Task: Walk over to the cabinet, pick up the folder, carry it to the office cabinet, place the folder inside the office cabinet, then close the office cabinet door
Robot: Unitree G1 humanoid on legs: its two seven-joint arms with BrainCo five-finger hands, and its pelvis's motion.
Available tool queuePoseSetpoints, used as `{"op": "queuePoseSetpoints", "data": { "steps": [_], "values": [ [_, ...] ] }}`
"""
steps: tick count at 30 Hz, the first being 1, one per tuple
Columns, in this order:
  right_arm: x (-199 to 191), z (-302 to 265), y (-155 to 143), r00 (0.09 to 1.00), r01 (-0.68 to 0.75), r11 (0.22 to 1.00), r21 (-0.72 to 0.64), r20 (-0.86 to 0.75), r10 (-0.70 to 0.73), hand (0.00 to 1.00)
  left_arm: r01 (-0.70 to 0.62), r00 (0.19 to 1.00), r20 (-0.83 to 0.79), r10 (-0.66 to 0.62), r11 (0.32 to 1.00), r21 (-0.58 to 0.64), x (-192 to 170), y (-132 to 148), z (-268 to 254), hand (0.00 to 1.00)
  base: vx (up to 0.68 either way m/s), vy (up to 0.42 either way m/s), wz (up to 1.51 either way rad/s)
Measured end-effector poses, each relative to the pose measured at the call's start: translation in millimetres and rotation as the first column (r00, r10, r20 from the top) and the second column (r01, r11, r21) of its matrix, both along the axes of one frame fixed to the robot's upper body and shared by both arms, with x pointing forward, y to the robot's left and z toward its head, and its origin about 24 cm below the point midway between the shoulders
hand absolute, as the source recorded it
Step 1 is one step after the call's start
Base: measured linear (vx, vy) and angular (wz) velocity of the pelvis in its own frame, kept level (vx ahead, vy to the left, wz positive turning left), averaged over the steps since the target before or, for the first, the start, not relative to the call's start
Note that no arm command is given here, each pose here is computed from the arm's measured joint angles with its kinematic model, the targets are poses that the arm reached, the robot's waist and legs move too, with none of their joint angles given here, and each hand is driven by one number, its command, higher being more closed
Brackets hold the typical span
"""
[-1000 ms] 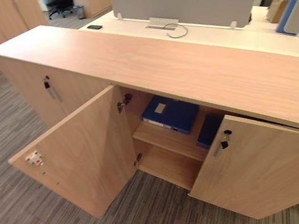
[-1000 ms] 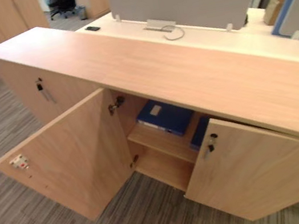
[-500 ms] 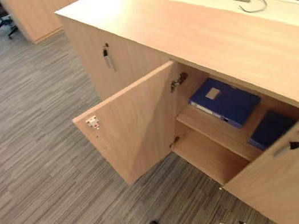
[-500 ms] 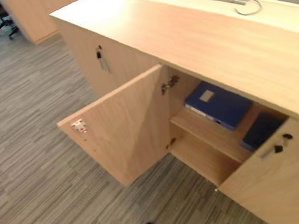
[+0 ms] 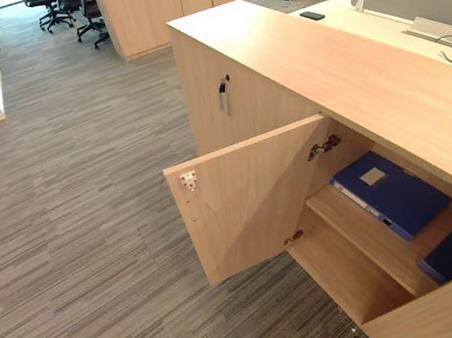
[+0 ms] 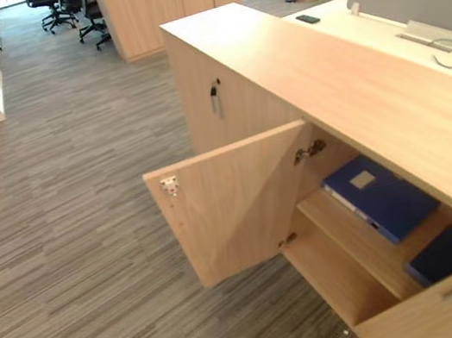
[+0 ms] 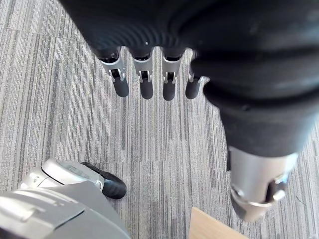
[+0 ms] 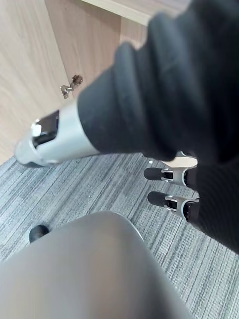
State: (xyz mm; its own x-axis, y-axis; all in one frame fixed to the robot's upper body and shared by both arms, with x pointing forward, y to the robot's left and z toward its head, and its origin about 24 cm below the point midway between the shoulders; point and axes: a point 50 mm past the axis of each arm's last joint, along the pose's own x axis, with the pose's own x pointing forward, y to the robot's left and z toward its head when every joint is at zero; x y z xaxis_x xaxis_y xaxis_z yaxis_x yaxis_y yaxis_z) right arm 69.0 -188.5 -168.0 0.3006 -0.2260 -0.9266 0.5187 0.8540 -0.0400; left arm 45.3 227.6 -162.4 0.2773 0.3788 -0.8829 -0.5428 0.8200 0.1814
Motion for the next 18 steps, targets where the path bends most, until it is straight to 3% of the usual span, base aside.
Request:
{"op": "queuePoseSetpoints", "data": {
  "steps": [7,14,18],
  "values": [
    [-7.0,-0.8,-5.5,0.999,0.043,0.999,-0.007,-0.022,-0.043,0.00,-0.022,1.000,-0.002,0.022,1.000,-0.012,-0.5,0.1,-0.8,0.00,0.00,-0.135,0.19],
    [0.6,1.2,-9.0,0.998,0.064,0.998,-0.004,0.008,-0.064,0.00,-0.115,0.986,0.115,0.123,0.991,-0.074,17.5,7.6,4.4,0.00,-0.06,0.082,0.18],
    [-7.9,0.2,-11.2,0.994,0.109,0.994,0.006,-0.001,-0.109,0.00,-0.075,0.928,0.365,0.082,0.997,-0.035,92.5,34.1,36.2,0.00,-0.04,0.214,-0.19]
  ]
}}
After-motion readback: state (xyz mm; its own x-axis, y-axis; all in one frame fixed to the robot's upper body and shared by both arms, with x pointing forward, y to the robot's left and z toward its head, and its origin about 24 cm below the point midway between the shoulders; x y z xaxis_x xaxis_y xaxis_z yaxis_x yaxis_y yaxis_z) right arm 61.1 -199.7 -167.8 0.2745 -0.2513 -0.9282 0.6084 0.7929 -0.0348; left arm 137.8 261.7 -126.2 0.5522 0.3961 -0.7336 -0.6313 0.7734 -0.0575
